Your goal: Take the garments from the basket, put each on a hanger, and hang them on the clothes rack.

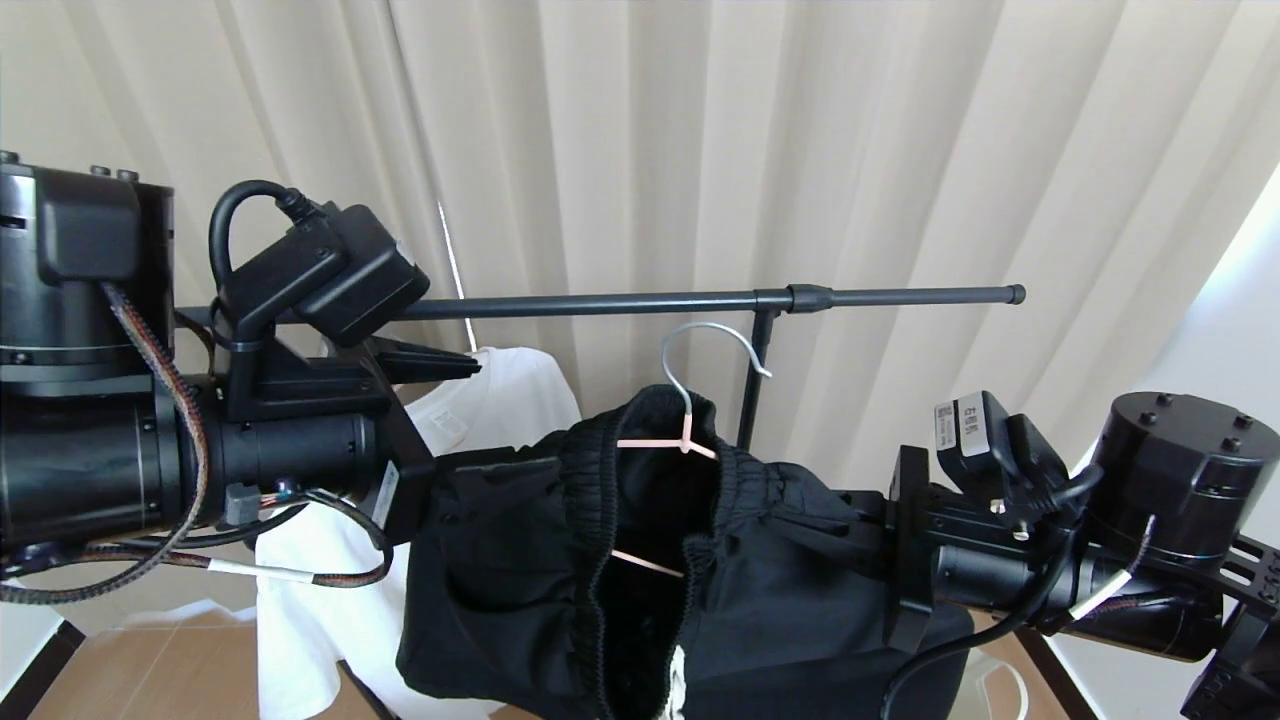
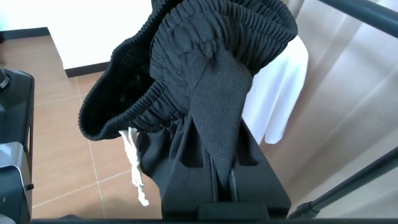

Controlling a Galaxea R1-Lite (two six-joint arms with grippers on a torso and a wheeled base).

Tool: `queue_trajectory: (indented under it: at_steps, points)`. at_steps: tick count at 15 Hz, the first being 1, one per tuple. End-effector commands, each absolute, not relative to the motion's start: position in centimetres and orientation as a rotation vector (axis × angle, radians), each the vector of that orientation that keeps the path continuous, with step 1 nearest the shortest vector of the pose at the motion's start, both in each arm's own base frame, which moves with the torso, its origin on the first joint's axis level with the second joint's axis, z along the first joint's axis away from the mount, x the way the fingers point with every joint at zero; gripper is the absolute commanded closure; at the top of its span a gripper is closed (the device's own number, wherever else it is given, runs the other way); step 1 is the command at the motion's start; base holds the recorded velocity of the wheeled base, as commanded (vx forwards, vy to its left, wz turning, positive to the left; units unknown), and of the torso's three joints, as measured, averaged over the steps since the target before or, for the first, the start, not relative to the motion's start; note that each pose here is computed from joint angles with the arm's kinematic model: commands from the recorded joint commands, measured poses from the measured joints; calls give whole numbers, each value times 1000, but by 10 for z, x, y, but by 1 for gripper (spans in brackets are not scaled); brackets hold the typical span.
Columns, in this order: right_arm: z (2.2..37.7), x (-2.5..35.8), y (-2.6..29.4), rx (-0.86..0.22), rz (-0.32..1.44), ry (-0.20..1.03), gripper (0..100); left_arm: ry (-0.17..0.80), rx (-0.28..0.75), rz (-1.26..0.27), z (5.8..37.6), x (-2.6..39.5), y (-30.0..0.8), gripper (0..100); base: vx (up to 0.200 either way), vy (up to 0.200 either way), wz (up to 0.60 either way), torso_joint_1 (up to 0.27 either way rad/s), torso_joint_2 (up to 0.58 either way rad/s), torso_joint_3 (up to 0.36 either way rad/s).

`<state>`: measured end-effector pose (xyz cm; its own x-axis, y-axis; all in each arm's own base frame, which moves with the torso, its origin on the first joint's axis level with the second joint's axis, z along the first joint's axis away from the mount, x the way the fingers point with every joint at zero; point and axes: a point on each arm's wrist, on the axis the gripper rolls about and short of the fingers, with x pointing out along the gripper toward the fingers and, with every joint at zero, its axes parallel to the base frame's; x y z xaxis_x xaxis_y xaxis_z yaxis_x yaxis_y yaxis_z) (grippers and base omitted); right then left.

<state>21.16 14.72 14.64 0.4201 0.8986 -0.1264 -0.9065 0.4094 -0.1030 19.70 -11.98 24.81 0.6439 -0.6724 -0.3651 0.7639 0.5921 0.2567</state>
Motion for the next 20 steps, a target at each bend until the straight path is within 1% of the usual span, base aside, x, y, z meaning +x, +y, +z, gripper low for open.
queue_trajectory:
  at_steps: [1, 3, 5, 7, 8, 10, 12, 16, 20]
  points:
    - [143, 213, 148, -166, 1141, 66, 100, 243, 403, -900, 247, 211, -117, 0, 0, 0, 0, 0, 0, 0]
    - [143, 211, 147, -164, 1156, 68, 100, 263, 383, -991, 253, 214, -121, 0, 0, 0, 0, 0, 0, 0]
    - [143, 209, 146, -163, 1165, 68, 100, 285, 418, -1049, 262, 222, -126, 0, 0, 0, 0, 0, 0, 0]
    - [144, 208, 146, -167, 1167, 61, 100, 286, 510, -1115, 272, 233, -132, 0, 0, 0, 0, 0, 0, 0]
    - [143, 208, 146, -166, 1167, 66, 100, 298, 579, -1164, 271, 236, -134, 0, 0, 0, 0, 0, 0, 0]
    - [141, 207, 146, -168, 1171, 71, 100, 272, 653, -1222, 266, 237, -135, 0, 0, 0, 0, 0, 0, 0]
    - [139, 207, 147, -169, 1176, 78, 100, 251, 695, -1289, 257, 237, -139, 0, 0, 0, 0, 0, 0, 0]
    - [138, 205, 149, -170, 1184, 84, 100, 301, 701, -1328, 237, 253, -150, 0, 0, 0, 0, 0, 0, 0]
    - [138, 204, 149, -170, 1185, 82, 100, 305, 688, -1360, 231, 259, -157, 0, 0, 0, 0, 0, 0, 0]
